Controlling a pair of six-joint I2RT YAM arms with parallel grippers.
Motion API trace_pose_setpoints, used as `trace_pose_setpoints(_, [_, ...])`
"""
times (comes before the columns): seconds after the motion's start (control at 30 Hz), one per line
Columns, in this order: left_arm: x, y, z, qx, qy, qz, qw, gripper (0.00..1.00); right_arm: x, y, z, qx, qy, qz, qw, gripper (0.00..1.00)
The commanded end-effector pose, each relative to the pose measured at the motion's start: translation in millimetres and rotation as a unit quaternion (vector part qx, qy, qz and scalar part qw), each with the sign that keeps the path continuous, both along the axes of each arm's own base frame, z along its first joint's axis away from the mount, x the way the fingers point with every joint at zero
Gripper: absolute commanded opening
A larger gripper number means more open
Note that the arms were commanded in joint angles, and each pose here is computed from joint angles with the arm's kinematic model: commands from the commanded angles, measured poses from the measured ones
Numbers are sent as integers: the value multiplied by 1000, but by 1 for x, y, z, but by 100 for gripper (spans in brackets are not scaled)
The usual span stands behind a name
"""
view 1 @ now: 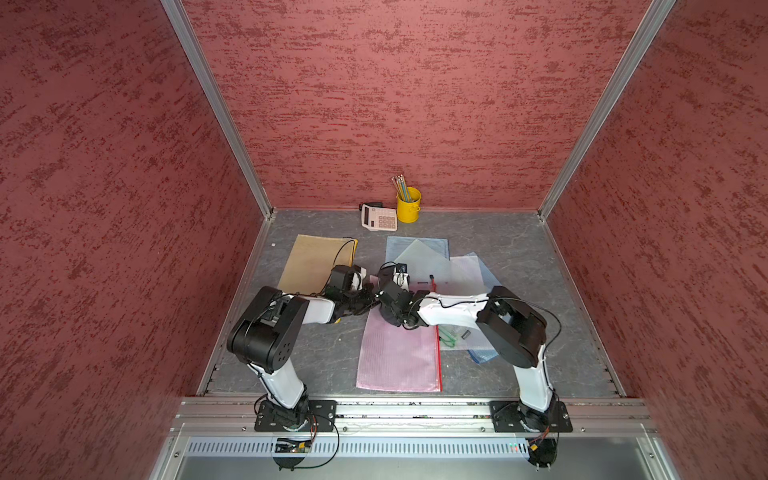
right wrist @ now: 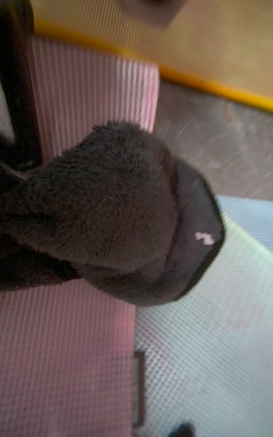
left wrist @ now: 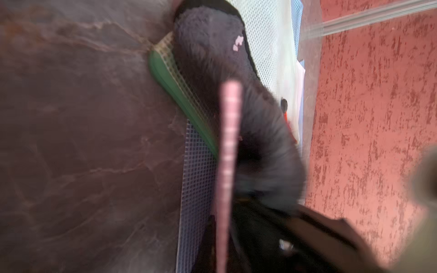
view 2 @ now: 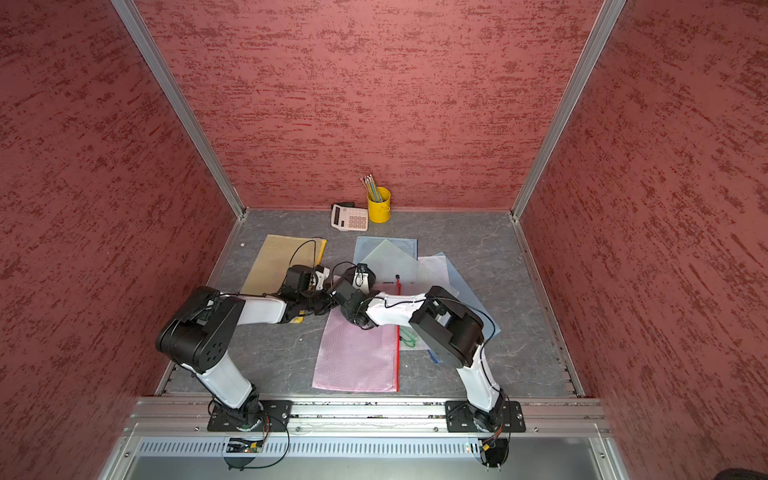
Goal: Wipe the document bag
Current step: Wipe the dirt from the document bag.
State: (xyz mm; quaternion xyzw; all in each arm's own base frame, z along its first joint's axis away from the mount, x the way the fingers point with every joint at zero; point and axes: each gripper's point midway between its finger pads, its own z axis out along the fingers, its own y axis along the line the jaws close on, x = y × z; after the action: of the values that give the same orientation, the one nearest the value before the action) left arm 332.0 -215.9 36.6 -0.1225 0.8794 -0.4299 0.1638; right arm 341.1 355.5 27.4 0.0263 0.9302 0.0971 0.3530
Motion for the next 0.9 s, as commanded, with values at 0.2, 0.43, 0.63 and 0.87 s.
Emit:
trace_pose_setpoints(0.2, [17, 13, 1, -28, 5, 63, 998, 0, -122, -76, -50, -103, 96, 5, 990, 0])
trace_pose_setpoints(0.43, [18, 12, -2, -42, 15, 59, 997, 0, -190, -136, -24, -142, 170, -29, 975, 0])
trace_pose_setpoints(0.63, [11, 10, -7, -46, 17, 51, 997, 0, -88, -51, 97, -8, -23, -5, 1000, 0])
trace_pose_setpoints(0.87, [8, 5, -14, -48, 29, 56, 997, 0, -44, 62, 85, 68, -137, 137, 979, 0])
